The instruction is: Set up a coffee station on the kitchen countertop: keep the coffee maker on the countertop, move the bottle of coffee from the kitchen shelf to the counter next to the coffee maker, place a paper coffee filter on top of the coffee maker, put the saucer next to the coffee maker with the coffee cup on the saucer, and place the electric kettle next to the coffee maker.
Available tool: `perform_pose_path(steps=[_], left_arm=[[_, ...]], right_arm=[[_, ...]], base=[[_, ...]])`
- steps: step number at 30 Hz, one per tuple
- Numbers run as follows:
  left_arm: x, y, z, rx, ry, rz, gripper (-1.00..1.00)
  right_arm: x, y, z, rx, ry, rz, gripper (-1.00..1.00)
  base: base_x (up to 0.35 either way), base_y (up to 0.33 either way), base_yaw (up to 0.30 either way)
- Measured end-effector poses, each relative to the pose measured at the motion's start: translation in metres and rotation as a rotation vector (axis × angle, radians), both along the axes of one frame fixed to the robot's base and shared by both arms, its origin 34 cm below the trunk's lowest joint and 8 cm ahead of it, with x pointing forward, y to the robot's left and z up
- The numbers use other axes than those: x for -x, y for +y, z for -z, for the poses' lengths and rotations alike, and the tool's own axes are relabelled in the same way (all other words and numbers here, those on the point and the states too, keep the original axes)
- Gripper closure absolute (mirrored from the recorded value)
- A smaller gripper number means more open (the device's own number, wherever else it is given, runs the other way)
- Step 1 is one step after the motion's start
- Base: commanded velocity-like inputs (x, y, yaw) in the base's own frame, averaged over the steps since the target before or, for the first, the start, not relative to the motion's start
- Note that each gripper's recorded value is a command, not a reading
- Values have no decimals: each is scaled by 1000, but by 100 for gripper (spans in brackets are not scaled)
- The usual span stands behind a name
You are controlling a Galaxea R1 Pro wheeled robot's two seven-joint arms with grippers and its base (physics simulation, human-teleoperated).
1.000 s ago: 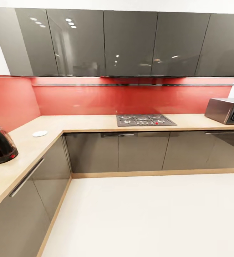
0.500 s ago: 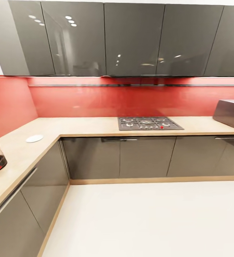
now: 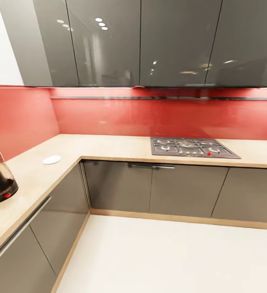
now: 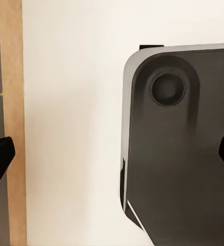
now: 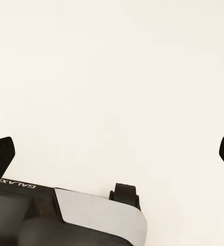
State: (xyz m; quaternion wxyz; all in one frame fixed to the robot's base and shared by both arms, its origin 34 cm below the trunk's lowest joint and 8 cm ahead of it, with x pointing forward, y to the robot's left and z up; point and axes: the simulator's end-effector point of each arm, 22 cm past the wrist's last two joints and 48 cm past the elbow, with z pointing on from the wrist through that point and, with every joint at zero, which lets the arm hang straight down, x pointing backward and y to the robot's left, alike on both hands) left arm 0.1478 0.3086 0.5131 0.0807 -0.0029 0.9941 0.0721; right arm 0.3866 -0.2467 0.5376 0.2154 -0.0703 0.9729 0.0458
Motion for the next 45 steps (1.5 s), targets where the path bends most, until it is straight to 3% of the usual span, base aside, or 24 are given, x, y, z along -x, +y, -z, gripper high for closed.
perform_pose_path(steps=[25, 45], left_arm=[[0, 0, 0, 0, -1, 0, -100], [-5, 0, 0, -1, -13, 1, -100]], right_arm=[[-1, 0, 0, 0, -2, 0, -100], [-5, 0, -3, 0, -13, 0, -100]], base=[[299, -136, 278], [150, -252, 278]])
